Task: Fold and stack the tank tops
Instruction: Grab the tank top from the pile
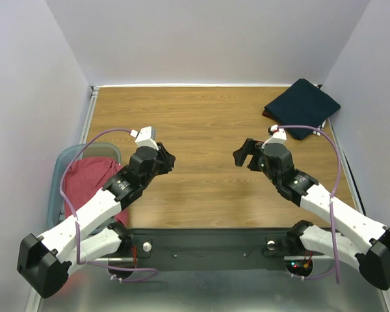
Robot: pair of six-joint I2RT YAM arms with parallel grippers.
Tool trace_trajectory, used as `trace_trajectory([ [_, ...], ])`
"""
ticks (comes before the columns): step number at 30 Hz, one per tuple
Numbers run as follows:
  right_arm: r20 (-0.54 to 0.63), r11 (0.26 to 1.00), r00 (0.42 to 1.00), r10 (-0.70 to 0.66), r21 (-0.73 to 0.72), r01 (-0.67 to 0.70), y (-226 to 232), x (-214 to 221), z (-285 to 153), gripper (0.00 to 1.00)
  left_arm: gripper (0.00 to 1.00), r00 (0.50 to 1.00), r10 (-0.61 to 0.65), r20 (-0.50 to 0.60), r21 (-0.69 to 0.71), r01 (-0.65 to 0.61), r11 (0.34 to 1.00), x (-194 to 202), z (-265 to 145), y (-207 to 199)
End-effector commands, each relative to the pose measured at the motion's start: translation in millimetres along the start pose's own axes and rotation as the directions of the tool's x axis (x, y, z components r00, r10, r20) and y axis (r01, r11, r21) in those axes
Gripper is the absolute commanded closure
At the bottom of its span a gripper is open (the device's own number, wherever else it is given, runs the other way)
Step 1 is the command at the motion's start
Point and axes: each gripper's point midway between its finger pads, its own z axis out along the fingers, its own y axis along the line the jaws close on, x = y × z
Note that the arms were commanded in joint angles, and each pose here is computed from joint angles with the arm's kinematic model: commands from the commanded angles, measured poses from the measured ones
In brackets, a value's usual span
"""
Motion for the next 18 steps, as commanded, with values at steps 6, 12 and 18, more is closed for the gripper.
trace_trajectory([
  [6,0.030,1.000,0.999,-0.017,-0.018,0.018,0.9,-5.6,-5.5,0.00,0.61,0.998,-0.021,0.054,0.009,0.021,1.000,-23.0,-5.2,-11.6],
  [12,0.028,0.999,0.999,-0.036,-0.029,0.037,3.5,-7.7,-6.6,0.00,0.54,0.996,-0.034,0.081,-0.133,0.044,0.990,-42.4,-12.4,3.4],
  [18,-0.019,0.998,0.999,-0.046,-0.046,0.045,7.9,1.6,-0.6,0.00,0.33,0.964,-0.062,0.260,-0.463,0.181,0.868,-127.8,-36.1,79.8],
])
